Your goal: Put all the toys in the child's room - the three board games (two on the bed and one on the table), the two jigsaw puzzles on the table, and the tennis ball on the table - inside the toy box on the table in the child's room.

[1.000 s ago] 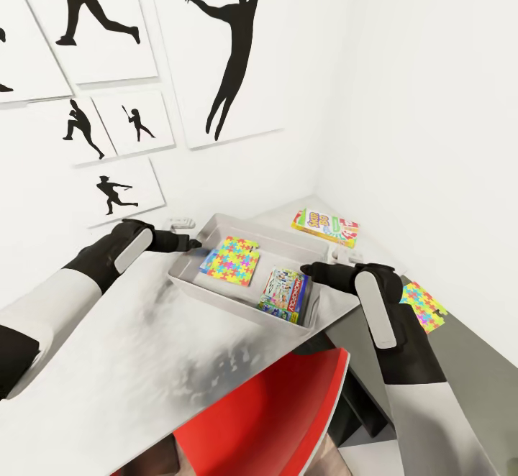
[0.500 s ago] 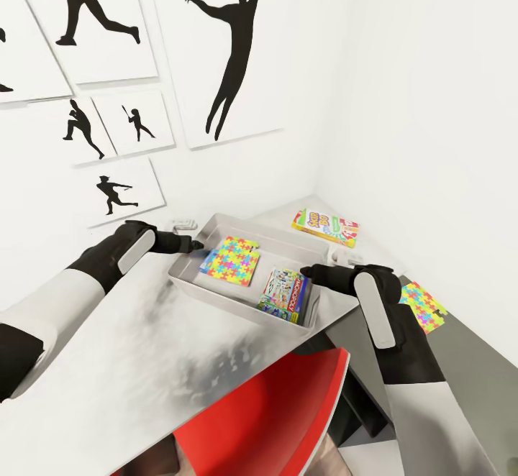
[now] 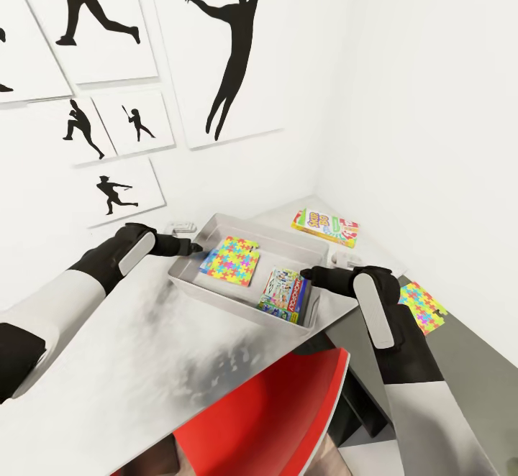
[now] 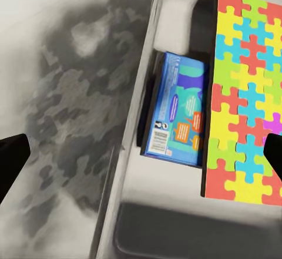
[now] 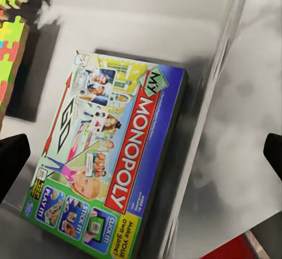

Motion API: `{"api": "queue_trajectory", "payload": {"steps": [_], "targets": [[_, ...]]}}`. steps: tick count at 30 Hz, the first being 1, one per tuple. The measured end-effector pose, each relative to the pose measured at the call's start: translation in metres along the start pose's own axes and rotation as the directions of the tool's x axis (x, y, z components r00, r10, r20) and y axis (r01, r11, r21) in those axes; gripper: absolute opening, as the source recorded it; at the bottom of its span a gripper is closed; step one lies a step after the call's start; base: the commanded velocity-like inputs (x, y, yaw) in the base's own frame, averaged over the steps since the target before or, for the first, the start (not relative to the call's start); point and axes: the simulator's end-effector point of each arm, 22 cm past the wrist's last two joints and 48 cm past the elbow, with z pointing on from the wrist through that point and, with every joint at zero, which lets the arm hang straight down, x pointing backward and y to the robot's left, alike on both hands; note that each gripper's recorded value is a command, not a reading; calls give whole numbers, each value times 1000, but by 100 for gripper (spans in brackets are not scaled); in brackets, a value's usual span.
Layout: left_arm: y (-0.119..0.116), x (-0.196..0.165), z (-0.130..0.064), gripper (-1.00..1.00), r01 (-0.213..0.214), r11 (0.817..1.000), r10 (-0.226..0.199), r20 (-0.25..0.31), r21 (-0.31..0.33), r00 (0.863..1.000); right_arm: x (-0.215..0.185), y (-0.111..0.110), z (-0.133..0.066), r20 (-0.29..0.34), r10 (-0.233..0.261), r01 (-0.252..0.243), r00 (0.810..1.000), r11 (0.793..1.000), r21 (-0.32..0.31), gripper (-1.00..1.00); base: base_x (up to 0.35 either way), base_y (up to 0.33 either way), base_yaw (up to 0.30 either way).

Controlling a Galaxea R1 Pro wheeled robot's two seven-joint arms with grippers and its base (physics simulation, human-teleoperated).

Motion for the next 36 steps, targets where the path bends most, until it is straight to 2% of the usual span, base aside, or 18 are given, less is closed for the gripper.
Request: {"api": "queue_trajectory", "payload": {"steps": [16, 36], "targets": [[-3, 3, 5, 100, 8, 1000, -8, 4, 12, 1000, 10, -3, 7, -29, 6, -6, 1000, 1000, 5, 100, 0, 0, 0], [8, 13, 11, 100, 28, 1000, -28, -6, -6, 1000, 14, -4, 9, -41, 9, -9, 999, 1000, 5, 100, 0, 0, 0]]}}
